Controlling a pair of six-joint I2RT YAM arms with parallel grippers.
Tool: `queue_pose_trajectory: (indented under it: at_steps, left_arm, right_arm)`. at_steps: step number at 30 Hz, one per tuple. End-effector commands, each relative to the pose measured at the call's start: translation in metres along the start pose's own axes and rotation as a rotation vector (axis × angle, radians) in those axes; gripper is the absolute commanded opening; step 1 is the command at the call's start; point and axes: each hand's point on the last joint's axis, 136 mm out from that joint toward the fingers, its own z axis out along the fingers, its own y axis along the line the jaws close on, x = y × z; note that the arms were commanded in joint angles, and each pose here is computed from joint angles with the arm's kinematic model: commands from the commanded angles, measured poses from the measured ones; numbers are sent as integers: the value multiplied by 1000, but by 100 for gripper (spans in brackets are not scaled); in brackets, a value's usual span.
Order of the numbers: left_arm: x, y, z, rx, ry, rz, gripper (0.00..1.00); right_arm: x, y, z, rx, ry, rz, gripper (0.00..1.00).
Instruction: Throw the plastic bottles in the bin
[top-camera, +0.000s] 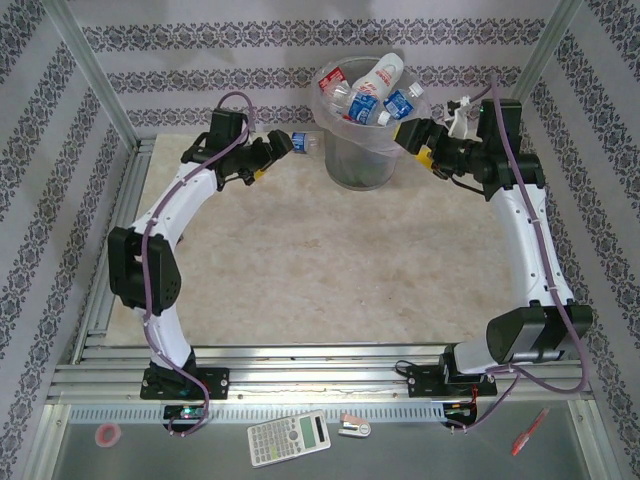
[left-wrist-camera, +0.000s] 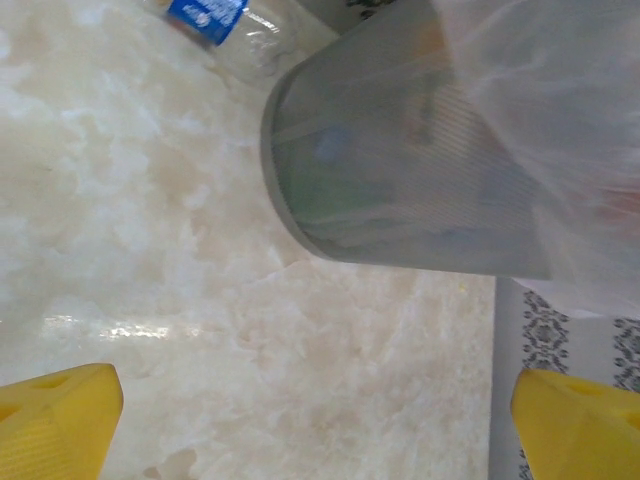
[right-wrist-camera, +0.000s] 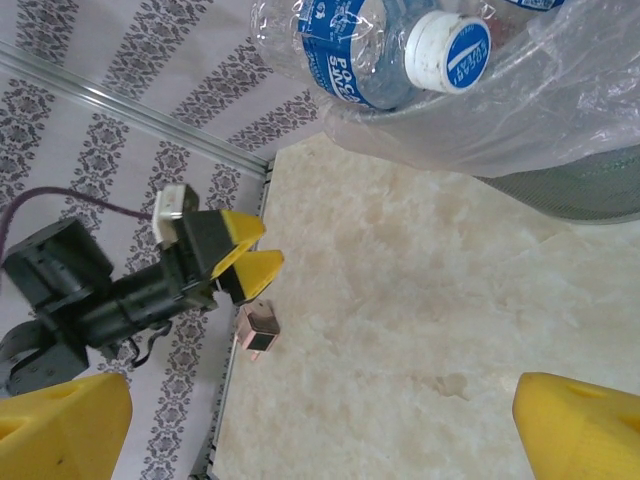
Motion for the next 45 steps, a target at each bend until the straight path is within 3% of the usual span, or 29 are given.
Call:
queue_pose_trajectory:
  at_steps: [1,18,26,33,42,44,45]
  left_arm:
    - [-18,-14,1,11,-58,10,100]
    - [-65,28,79,-155,-97,-7,100]
    - [-86,39,120,-140,-128,-38,100]
    - [-106,32,163,32,-197,-131,100]
    - [-114,43,198,93,-252,-240,100]
    - [-120,37,199,140,-274,-248,94]
    - [-123,32,199,164,-284,-247,85]
  right_arm:
    - [11,3,-1,-8,21,-10,98]
    - [30,3,-19,3,21,-6,98]
    - [37,2,-21,-3,29,7,98]
    - [42,-3,-18,-8,51,9,98]
    - [39,-12,-8,-27,90,22,98]
    - [37,-14,-5,-31,99,26,98]
    - [37,-16,-3,-31,103,30,98]
